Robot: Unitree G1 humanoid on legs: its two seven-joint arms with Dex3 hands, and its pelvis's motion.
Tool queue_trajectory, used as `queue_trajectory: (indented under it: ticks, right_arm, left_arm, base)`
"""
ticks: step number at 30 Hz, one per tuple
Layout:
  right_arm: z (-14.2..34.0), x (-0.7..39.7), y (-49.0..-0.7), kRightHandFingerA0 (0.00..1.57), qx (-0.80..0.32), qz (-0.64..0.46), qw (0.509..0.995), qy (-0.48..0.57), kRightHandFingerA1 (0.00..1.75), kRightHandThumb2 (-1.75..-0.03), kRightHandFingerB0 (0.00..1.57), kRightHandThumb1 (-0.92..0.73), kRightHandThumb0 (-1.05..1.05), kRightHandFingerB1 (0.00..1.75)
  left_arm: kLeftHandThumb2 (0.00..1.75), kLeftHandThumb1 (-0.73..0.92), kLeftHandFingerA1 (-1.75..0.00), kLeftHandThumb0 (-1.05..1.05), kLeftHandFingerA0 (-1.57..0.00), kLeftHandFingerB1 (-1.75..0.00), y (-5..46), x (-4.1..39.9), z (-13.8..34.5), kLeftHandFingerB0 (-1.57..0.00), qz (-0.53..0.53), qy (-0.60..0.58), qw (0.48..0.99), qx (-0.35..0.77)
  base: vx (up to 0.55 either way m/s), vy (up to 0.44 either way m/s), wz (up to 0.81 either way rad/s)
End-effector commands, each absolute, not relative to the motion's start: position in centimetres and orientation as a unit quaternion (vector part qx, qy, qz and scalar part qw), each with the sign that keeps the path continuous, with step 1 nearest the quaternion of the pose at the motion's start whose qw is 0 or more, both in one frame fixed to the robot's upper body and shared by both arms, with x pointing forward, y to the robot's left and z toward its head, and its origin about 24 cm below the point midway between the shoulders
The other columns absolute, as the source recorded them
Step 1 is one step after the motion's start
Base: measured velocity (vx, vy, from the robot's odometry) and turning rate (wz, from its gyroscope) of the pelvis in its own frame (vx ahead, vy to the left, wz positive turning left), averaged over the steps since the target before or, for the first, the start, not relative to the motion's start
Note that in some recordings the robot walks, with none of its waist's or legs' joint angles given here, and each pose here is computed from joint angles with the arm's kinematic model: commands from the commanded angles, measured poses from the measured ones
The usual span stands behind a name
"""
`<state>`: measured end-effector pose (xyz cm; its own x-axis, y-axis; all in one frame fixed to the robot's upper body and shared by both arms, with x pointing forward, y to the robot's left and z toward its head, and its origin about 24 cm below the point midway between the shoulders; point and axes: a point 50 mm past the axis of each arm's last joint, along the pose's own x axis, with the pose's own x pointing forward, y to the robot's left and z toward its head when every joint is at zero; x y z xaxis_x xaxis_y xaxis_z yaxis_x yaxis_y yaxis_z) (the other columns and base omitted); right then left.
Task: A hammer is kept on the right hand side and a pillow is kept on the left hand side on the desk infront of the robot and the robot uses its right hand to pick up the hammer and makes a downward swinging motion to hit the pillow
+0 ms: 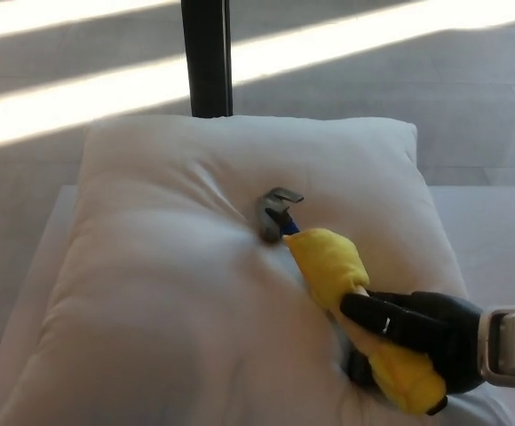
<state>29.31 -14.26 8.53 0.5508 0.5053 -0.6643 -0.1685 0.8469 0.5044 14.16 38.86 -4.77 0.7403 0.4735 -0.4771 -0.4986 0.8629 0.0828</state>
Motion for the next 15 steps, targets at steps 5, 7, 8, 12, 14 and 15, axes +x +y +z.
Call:
queue_trajectory:
  ticks: [5, 7, 8, 12, 14, 15]
  right_arm:
    - [15.6, 31.7, -15.8, 1.02, 0.236, 0.181, 0.897, 0.327, 1.75, -0.88, 0.70, -0.82, -0.34, 1.47]
    - [18.2, 32.2, -16.0, 1.02, 0.263, 0.180, 0.907, 0.276, 1.75, -0.82, 0.65, -0.83, -0.35, 1.43]
    - [20.0, 32.4, -16.4, 1.00, 0.264, 0.191, 0.912, 0.249, 1.75, -0.92, 0.67, -0.80, -0.33, 1.47]
    - [23.7, 32.8, -18.0, 0.97, 0.287, 0.212, 0.915, 0.188, 1.75, -0.97, 0.66, -0.70, -0.30, 1.45]
    - [24.5, 32.7, -18.6, 0.95, 0.298, 0.223, 0.913, 0.170, 1.75, -0.97, 0.66, -0.71, -0.30, 1.49]
    - [25.4, 32.7, -19.0, 0.98, 0.296, 0.200, 0.921, 0.155, 1.75, -0.97, 0.69, -0.69, -0.30, 1.44]
  left_arm:
    - [0.60, 0.63, -0.45, -0.57, -0.68, -0.41, 39.6, 13.2, -4.9, -0.58, 0.276, 0.257, 0.926, -0.021]
    - [0.59, 0.62, -0.45, -0.58, -0.68, -0.41, 39.7, 13.0, -4.9, -0.58, 0.274, 0.257, 0.926, -0.024]
    - [0.60, 0.62, -0.46, -0.58, -0.69, -0.42, 39.6, 13.1, -4.9, -0.59, 0.275, 0.256, 0.926, -0.023]
    - [0.59, 0.62, -0.47, -0.58, -0.71, -0.43, 39.5, 13.1, -4.8, -0.63, 0.274, 0.254, 0.927, -0.024]
    - [0.59, 0.62, -0.48, -0.57, -0.70, -0.43, 39.6, 12.9, -4.9, -0.62, 0.278, 0.257, 0.925, -0.024]
    - [0.60, 0.62, -0.48, -0.57, -0.70, -0.43, 39.6, 12.9, -4.9, -0.61, 0.279, 0.257, 0.925, -0.025]
  base:
    - [0.00, 0.000, 0.00]
    - [0.00, 0.000, 0.00]
    - [0.00, 0.000, 0.00]
    - [0.00, 0.000, 0.00]
    - [0.00, 0.000, 0.00]
    - [0.00, 0.000, 0.00]
